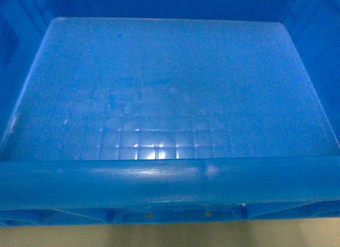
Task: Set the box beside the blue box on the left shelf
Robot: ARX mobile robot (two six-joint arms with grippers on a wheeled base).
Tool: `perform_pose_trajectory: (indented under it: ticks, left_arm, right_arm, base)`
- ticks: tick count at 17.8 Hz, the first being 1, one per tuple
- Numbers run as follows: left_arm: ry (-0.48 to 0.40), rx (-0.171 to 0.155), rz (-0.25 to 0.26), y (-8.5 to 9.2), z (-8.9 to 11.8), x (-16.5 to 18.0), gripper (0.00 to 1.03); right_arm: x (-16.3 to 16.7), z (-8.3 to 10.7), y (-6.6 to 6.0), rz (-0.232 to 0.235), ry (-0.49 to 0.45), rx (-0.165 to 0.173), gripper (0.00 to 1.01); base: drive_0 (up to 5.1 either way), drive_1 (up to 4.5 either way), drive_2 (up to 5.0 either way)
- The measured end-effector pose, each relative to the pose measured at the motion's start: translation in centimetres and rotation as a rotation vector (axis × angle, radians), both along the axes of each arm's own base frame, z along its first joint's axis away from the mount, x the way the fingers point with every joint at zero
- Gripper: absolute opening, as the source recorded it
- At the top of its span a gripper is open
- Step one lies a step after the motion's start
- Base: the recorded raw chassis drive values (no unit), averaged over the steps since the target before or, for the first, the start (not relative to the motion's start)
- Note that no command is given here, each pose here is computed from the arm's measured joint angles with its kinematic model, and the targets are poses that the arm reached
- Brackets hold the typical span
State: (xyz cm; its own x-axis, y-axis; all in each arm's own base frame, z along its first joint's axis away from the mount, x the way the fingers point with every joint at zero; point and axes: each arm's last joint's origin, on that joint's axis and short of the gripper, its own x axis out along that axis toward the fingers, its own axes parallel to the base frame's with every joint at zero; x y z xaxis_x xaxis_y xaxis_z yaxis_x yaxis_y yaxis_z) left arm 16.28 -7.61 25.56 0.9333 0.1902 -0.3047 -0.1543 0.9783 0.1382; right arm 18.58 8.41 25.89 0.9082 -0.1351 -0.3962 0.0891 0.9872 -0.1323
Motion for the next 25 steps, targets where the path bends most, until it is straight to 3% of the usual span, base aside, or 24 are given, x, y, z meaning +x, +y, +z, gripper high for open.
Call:
perform_pose_trajectory:
  ticks: [25]
  left_arm:
    - [-0.006,-0.002,0.001,0.01,0.08,-0.01,0.11]
  right_arm:
    - [-0.02,0.09,-0.02,-0.001,-0.007,0.003,0.17]
  base:
    - [0.0,0.00,0.0]
